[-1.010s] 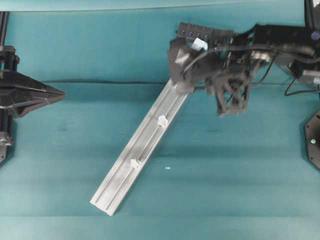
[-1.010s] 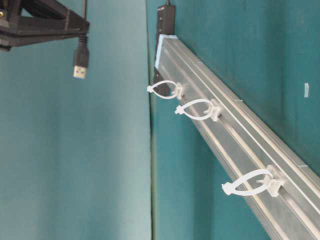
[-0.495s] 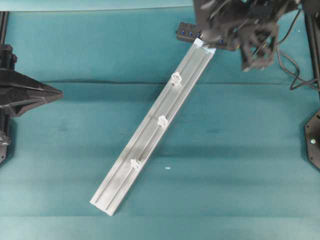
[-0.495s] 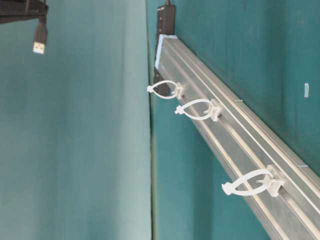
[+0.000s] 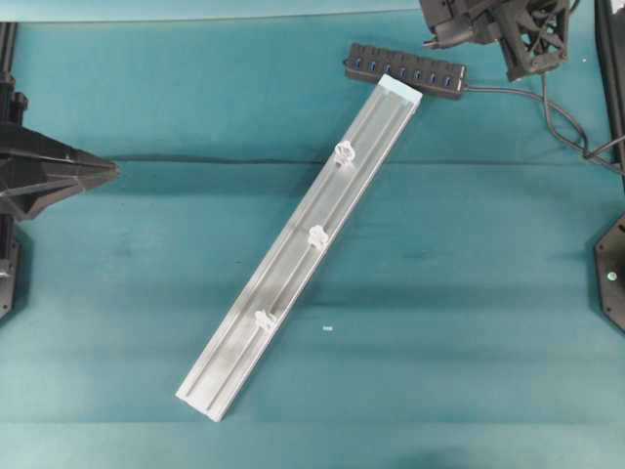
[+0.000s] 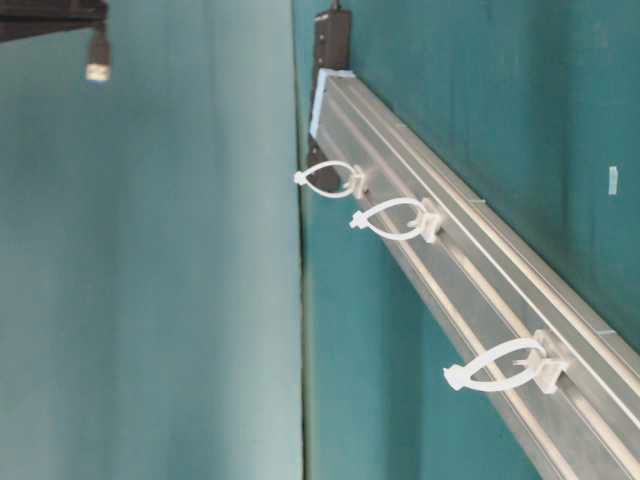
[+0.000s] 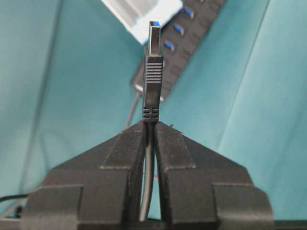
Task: Pass the USB cable through three rings with both arms.
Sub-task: 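Lift the cable and carry it toward the rail's far end, then insert the USB plug through the first white ring with the right gripper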
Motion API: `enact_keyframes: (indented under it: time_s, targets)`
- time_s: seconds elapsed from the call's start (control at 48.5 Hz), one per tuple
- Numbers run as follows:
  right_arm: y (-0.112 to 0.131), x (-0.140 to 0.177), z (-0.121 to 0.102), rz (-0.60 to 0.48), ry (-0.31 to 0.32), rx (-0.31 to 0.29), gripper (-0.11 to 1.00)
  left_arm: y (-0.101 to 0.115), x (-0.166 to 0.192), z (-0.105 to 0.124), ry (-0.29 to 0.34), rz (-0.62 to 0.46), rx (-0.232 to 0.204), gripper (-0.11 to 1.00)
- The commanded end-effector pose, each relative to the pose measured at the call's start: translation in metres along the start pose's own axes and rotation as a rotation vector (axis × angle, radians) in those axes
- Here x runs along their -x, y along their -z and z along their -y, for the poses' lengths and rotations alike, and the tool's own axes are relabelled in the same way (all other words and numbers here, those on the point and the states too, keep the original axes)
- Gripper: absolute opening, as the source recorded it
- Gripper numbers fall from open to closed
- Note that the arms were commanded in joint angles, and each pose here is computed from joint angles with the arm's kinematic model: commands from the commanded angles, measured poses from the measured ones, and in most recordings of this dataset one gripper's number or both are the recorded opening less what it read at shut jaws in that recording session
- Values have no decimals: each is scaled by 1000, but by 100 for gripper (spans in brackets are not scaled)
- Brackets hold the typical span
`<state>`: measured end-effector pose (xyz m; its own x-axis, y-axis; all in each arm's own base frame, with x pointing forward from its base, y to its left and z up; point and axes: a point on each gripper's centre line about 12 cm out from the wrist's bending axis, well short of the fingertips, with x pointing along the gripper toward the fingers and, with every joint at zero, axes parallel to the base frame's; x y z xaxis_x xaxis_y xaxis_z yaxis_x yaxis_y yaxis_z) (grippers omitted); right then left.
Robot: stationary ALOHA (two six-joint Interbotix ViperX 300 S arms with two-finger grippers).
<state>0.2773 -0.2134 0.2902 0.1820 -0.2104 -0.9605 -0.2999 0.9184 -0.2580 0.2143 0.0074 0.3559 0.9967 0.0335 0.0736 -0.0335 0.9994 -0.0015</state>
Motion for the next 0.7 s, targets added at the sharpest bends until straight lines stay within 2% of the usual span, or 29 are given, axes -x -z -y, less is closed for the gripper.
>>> enact_keyframes:
  time_s: [0.0,0.144,0.247,0.454,0.68]
  targets:
    - [1,-16,2,-12,-9,33,10,-10,-4,-1,-3,23,-3,-1]
    - [0,-48,0,-30,-41,119,10,-9,-9,-1,-4,18,0,-1]
    - [-7,-54,0,-18,-31,172,10,-17,-10,1,6,51,0,-1]
    - [-11,-67,3,2,-3,215,10,-16,-11,1,7,38,5,-1]
    - [-20,-99,-10,31,17,357,10,-12,-17,1,7,15,7,-1]
